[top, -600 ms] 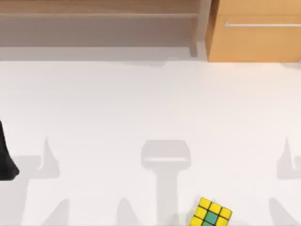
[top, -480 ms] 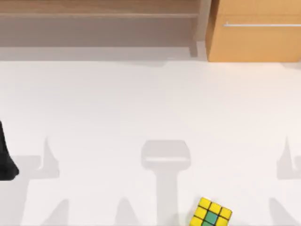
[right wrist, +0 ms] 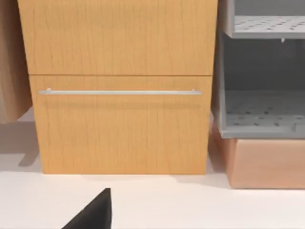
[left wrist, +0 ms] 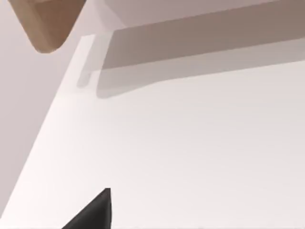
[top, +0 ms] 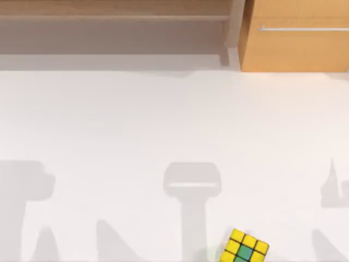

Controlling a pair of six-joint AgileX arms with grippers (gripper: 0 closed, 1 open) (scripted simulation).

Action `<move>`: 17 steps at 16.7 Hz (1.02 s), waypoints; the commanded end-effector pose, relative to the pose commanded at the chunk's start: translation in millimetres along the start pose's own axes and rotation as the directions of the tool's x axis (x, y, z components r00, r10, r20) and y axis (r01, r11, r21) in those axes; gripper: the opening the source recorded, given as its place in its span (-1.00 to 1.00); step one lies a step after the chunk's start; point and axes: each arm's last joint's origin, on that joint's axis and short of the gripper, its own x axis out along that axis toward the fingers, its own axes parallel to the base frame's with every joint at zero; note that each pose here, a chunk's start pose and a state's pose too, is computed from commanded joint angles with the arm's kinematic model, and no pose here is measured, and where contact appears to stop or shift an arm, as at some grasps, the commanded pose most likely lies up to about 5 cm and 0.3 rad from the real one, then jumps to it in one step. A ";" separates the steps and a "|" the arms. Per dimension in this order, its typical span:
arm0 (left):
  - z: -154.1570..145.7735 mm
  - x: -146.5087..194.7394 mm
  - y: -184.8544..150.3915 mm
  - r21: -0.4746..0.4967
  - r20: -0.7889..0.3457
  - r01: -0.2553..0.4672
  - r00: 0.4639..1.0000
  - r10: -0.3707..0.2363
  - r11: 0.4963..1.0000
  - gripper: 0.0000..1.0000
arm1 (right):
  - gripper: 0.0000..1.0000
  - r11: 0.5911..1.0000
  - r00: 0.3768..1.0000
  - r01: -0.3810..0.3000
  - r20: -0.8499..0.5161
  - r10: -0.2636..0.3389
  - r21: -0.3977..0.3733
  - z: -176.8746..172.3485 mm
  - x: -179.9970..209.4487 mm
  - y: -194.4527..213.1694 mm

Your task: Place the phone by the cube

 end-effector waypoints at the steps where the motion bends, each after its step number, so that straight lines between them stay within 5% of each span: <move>1: 6.0 5.9 5.7 0.041 -0.085 0.001 0.996 0.003 0.999 1.00 | 1.00 1.000 1.000 0.000 0.000 0.000 0.000 0.0 0.0 0.0; 5: 20.3 45.4 35.2 0.158 -0.450 0.100 0.893 -0.018 0.982 1.00 | 1.00 1.000 1.000 0.000 0.000 0.000 0.000 0.0 0.0 0.0; 9: 9.9 96.8 74.9 0.132 -0.736 0.271 0.671 -0.089 0.953 1.00 | 1.00 1.000 1.000 0.000 0.000 0.000 0.000 0.0 0.0 0.0; 13: -17.0 135.7 113.0 0.023 -0.871 0.405 0.457 -0.181 0.914 1.00 | 1.00 1.000 1.000 0.000 0.000 0.000 0.000 0.0 0.0 0.0; 17: -35.3 152.2 134.0 -0.049 -0.904 0.471 0.353 -0.239 0.881 1.00 | 1.00 1.000 1.000 0.000 0.000 0.000 0.000 0.0 0.0 0.0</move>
